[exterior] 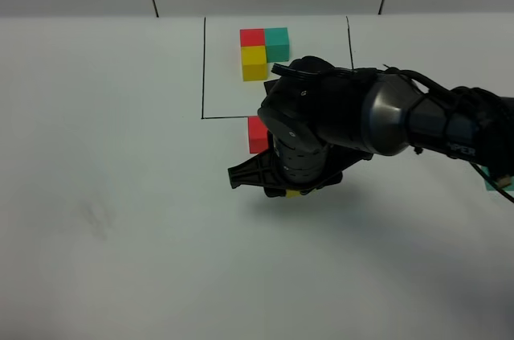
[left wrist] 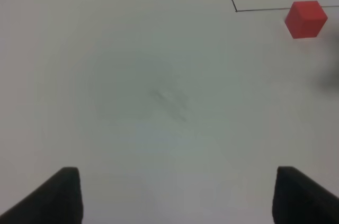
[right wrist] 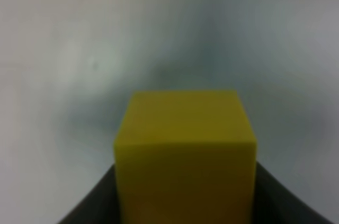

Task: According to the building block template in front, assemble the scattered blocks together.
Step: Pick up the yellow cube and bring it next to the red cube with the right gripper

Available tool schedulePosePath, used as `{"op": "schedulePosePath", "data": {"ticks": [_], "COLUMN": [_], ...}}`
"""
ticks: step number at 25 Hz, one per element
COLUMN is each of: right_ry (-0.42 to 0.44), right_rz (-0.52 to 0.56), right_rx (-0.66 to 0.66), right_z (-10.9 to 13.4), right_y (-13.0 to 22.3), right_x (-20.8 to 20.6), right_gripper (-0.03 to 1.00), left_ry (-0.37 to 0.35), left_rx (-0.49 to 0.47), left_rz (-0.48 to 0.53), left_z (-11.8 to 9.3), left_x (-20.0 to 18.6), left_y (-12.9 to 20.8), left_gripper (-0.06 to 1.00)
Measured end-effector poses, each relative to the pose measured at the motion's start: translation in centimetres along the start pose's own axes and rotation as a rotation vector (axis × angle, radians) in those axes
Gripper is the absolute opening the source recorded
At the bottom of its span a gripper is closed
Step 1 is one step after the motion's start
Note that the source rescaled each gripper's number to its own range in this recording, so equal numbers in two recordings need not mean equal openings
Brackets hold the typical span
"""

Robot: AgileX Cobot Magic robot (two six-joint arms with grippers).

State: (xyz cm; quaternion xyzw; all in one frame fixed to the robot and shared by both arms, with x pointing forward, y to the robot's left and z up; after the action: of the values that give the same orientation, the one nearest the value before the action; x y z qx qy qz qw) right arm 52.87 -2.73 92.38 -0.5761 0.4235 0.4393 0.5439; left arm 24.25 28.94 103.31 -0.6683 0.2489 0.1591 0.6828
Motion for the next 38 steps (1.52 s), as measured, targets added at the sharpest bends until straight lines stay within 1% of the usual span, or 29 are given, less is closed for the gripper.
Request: {"op": "schedulePosePath", "data": {"ticks": [6, 10, 15, 23, 28, 38], "right_ry": [-0.051, -0.037, 0.005, 0.003, 0.001, -0.039], "right_rz": [-0.010, 0.004, 0.018, 0.003, 0.004, 0.022], "right_rx": [-0.001, -0.014, -0.035, -0.032, 0.008, 0.102], "right_z": [1.5, 2.0, 3.1, 4.5, 4.4, 3.6], "right_y": [-0.1, 0.1, -0.9, -2.5, -2.7, -3.7], "right_x": [1.9, 3.2, 4.3, 4.9, 5.1, 5.4], "right_gripper": [0.25, 0.25, 0.25, 0.25, 0.25, 0.25], "left_ry": [-0.001, -0.001, -0.001, -0.001, -0.001, -0.001], "left_rx": [0.000, 0.000, 0.000, 0.000, 0.000, 0.000], "left_rz": [0.000, 0.000, 0.000, 0.000, 0.000, 0.000], "left_z": [0.0, 0.0, 0.0, 0.0, 0.0, 0.0], "left_x": [0.0, 0.0, 0.0, 0.0, 0.0, 0.0], "left_y": [0.0, 0.0, 0.0, 0.0, 0.0, 0.0], "left_gripper": [0.67, 0.67, 0.67, 0.67, 0.67, 0.67]}}
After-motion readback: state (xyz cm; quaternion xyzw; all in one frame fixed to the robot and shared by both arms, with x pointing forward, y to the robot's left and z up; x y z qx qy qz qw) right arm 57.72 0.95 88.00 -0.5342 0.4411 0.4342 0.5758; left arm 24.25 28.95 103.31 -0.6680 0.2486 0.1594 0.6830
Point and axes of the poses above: a point on each arm's last joint axis where the gripper is mounted, x pointing out along that axis toward the gripper, z along the wrist's bending axis when the last joint is at zero, y = z × x, the point moved 2 cm from there along x, pointing out along that axis toward the gripper, and after that the axes turned 3 degrees about x, right-handed, at the moved point
